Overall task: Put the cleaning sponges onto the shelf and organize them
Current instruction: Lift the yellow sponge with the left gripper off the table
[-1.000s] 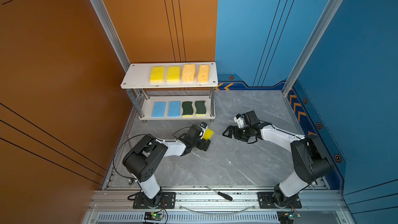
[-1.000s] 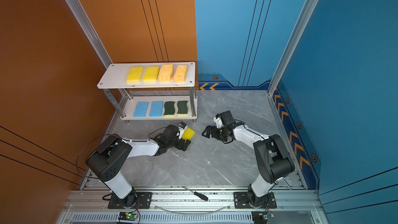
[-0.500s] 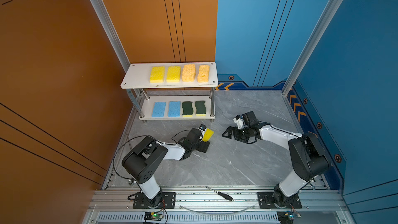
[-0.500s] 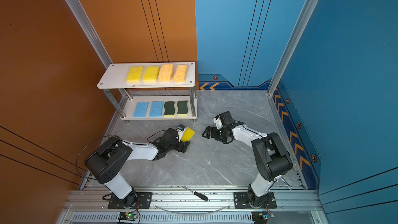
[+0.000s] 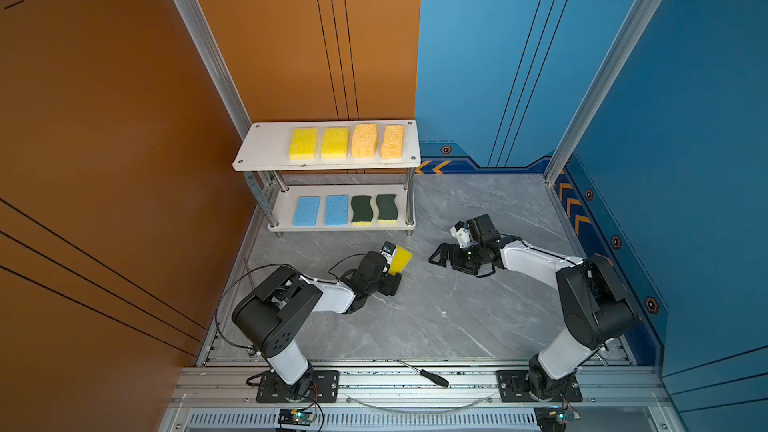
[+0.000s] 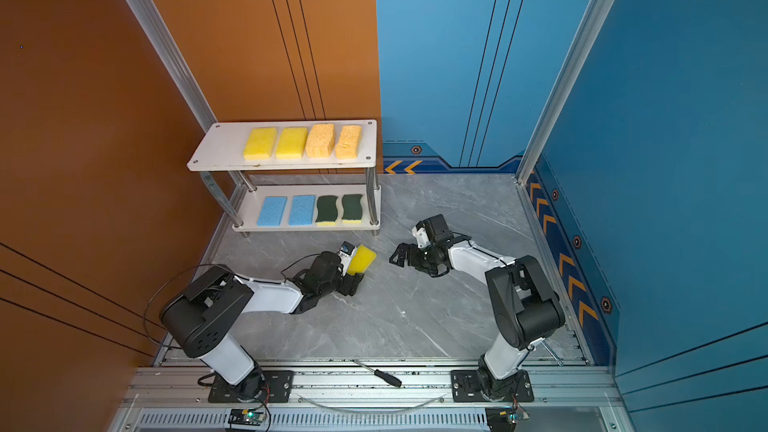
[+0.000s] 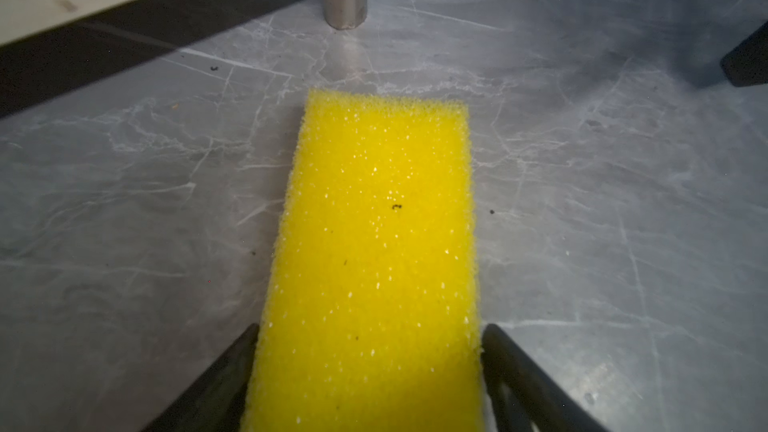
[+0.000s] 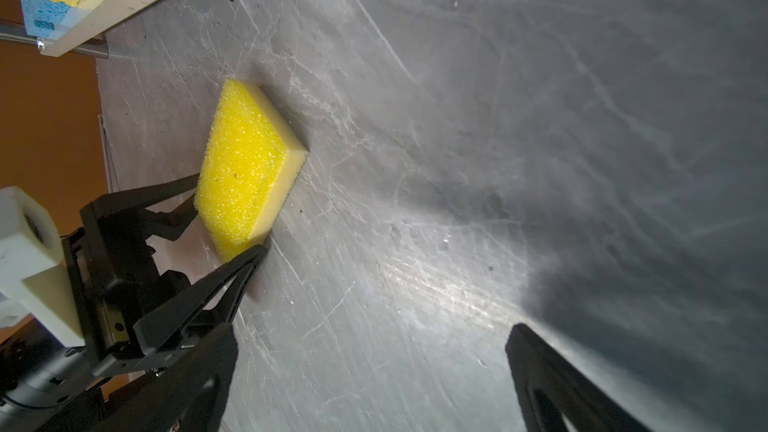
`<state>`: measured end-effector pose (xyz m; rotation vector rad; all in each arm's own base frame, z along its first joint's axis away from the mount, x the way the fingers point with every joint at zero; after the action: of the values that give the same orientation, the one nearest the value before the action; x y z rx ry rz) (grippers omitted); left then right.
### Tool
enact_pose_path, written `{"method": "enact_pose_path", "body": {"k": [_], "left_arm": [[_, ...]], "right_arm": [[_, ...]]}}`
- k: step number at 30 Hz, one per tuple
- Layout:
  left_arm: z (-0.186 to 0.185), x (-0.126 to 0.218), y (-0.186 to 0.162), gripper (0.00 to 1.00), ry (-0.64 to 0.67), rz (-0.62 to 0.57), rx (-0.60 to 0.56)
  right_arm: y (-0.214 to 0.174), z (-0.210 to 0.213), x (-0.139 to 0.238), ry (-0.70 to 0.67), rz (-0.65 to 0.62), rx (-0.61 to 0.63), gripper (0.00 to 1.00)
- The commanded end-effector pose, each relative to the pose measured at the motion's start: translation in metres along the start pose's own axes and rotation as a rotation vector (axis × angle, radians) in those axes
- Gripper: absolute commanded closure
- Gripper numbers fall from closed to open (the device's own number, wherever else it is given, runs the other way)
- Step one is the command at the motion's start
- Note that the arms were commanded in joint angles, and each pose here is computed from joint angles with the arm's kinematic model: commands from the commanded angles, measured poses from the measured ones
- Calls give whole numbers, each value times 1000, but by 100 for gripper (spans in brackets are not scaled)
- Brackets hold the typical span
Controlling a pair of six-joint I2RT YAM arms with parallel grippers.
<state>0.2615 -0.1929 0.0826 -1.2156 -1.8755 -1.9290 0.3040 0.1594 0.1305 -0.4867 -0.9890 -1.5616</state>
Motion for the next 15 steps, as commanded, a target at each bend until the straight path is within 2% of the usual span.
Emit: {"method": "enact_pose_path", "body": {"k": [1, 5, 11, 15], "left_arm": [[3, 2, -37, 24, 15, 171, 9], [2, 3, -34, 31, 11, 162, 15], [1, 9, -27, 35, 15, 129, 41], [5, 18, -19, 38, 62, 72, 89]], "right_arm": [[1, 0, -3, 5, 2, -5, 0], [2, 1, -2, 5, -1, -3, 0], [2, 1, -1, 5, -3, 0, 0], [3, 2, -1, 8, -1, 1, 0]]}}
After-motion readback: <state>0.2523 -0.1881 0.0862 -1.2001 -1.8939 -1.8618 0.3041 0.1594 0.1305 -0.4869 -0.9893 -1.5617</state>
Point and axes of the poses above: each gripper's point midway between its finger pads, its own x axis back along the fingers, its own z axis along the line the jaws close on, y = z × x, the point moved 9 cm from there along x, back along the fingers, and after that the axes turned 7 degrees about x, right-handed, at the moved point
